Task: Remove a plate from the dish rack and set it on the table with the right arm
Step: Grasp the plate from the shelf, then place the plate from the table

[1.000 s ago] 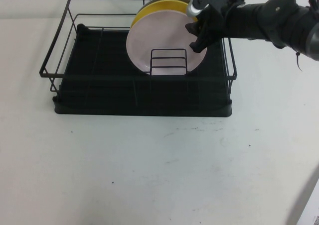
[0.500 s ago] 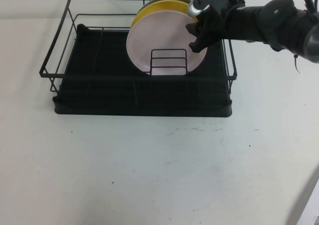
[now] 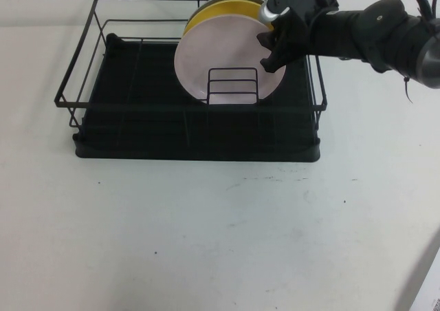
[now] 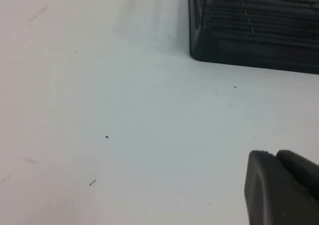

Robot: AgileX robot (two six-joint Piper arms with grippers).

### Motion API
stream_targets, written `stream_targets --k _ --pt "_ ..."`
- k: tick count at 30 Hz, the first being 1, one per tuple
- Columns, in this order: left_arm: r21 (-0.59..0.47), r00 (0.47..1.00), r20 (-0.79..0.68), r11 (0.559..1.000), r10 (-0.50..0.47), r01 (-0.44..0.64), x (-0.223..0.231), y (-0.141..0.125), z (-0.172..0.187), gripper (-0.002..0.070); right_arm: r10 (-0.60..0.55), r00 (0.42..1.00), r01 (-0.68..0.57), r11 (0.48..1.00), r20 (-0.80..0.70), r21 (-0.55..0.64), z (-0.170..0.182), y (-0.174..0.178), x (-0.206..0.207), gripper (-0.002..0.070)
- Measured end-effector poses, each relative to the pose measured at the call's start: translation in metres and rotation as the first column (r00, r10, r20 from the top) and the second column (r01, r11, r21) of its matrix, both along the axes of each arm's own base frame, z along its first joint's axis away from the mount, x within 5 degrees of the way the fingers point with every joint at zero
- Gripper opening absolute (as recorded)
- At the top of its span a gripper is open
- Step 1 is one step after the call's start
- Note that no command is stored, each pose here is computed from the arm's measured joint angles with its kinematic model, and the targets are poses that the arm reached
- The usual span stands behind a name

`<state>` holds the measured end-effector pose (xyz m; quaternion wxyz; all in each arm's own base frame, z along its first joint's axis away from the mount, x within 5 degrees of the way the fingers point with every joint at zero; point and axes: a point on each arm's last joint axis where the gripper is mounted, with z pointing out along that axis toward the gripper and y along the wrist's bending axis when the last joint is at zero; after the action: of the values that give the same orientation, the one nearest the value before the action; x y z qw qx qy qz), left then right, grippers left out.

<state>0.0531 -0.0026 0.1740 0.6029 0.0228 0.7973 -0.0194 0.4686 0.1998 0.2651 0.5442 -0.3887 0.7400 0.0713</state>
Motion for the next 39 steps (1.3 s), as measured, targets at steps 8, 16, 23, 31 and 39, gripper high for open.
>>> stream_targets --k 8,16,23,31,39 --pt "0.000 1.000 0.000 1.000 0.000 0.000 0.000 0.000 0.000 -0.0004 -0.016 1.000 0.017 1.000 -0.009 0.021 -0.003 0.000 0.002 0.0265" --pt "0.000 1.000 0.000 1.000 0.000 0.000 0.000 0.000 0.000 -0.0004 -0.020 1.000 0.020 1.000 -0.009 0.024 -0.003 0.000 0.002 0.0136" --pt "0.000 1.000 0.000 1.000 0.000 0.000 0.000 0.000 0.000 -0.0004 -0.012 1.000 0.012 1.000 -0.002 0.012 -0.003 0.001 0.002 0.0041" --pt "0.000 1.000 0.000 1.000 0.000 0.000 0.000 0.000 0.000 -0.0004 0.011 0.998 -0.012 1.000 0.054 0.026 0.031 -0.002 -0.010 0.0026" --pt "0.000 1.000 0.000 1.000 0.000 0.000 0.000 0.000 0.000 -0.0004 0.049 0.991 -0.056 0.997 0.121 0.056 0.098 -0.011 -0.043 0.0020"
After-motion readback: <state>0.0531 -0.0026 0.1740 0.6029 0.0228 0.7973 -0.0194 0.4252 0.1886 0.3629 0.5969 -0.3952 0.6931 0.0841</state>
